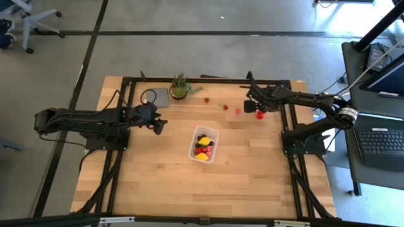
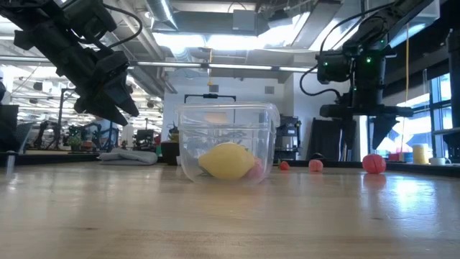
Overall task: Pick and placing Produce into tupperware
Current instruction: Put the red strawberry into the transparent bin
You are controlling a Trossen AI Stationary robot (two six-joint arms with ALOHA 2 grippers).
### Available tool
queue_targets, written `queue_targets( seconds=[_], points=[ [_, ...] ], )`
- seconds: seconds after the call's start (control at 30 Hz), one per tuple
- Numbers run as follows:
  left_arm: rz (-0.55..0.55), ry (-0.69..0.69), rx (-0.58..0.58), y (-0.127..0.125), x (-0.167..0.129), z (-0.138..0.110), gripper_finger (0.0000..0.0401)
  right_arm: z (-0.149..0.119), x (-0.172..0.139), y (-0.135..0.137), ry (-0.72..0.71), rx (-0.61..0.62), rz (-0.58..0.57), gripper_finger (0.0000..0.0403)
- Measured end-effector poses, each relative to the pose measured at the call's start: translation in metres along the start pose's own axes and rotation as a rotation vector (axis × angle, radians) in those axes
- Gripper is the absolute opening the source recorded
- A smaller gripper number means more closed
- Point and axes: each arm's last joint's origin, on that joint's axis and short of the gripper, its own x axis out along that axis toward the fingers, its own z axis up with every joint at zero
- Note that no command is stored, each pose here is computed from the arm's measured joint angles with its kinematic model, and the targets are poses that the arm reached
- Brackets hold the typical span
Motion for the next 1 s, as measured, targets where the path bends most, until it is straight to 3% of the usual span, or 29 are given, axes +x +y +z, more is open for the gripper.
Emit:
queue_targets(
  seconds=[0.17,0.47,0.7,0.87,1.0],
  points=[
    [0.0,0.0,0.0,0.0,0.0,0.0,0.0261,0.001,0.0,-0.001,0.001,-0.024,-0.009,0.0291],
    [0.0,0.0,0.0,0.0,0.0,0.0,0.0261,0.001,0.0,-0.001,0.007,-0.033,0.006,0.0353],
    [0.0,0.0,0.001,0.0,0.0,0.0,0.0261,-0.001,0.0,0.001,0.011,0.024,0.009,0.0353],
    [0.0,0.0,0.0,0.0,0.0,0.0,0.0261,-0.002,0.008,0.002,0.032,0.104,-0.039,0.0353],
    [0.0,0.0,0.0,0.0,0.0,0.0,0.0261,-0.004,0.02,0.005,0.062,0.101,-0.087,0.0353]
  ],
)
